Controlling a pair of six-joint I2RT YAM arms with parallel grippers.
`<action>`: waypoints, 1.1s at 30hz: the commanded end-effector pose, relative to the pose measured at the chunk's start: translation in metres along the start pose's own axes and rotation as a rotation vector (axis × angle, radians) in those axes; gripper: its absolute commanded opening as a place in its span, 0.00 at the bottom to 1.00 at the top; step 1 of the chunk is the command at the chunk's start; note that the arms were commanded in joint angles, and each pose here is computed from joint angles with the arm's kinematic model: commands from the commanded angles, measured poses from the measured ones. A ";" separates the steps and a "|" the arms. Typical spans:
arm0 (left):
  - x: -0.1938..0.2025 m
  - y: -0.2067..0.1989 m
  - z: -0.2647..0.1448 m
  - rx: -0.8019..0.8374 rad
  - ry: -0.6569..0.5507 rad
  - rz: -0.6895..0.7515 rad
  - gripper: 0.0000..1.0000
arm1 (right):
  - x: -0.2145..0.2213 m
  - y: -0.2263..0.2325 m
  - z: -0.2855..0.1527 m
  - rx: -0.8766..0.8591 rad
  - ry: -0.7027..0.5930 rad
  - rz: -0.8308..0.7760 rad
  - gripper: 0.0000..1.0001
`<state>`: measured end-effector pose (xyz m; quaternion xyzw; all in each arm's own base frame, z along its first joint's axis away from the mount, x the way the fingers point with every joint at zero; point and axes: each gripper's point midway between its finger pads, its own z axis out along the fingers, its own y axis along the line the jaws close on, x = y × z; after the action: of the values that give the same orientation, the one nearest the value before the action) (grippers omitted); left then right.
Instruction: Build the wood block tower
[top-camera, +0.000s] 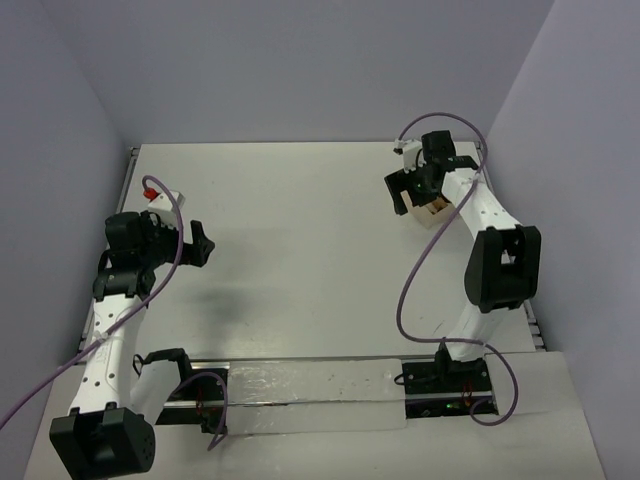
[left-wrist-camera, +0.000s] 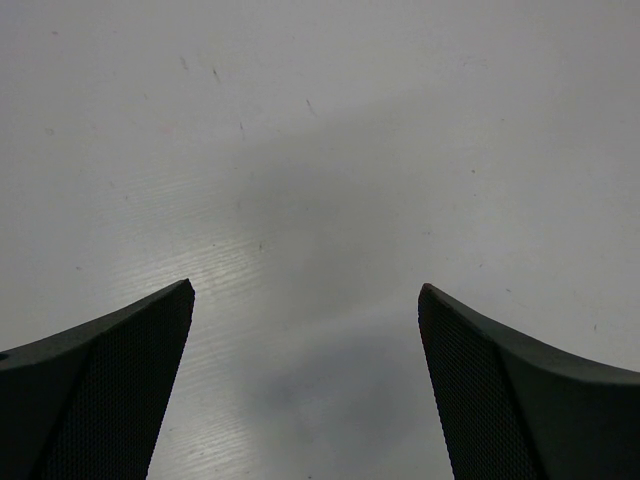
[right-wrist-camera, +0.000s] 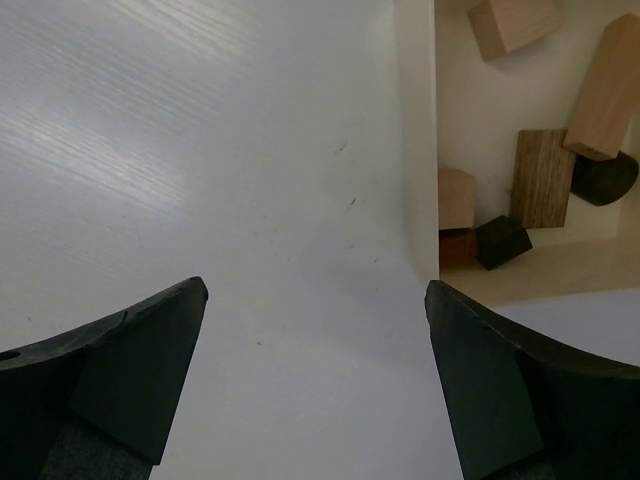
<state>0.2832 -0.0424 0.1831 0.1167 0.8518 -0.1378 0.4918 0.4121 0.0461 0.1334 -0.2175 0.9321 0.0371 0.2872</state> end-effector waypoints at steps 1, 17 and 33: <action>-0.016 -0.009 -0.006 0.048 -0.043 0.040 0.99 | -0.010 -0.012 -0.001 -0.039 0.029 -0.026 0.97; -0.017 -0.013 -0.009 0.066 -0.051 0.051 0.99 | -0.022 -0.030 0.033 -0.088 0.137 -0.114 0.76; -0.017 -0.014 -0.010 0.069 -0.052 0.055 0.99 | -0.001 -0.043 0.057 -0.048 0.227 -0.165 0.66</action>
<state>0.2782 -0.0495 0.1864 0.1351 0.8454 -0.1525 0.4938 0.4549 0.0254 0.0844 -0.2925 0.9400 0.0289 0.1732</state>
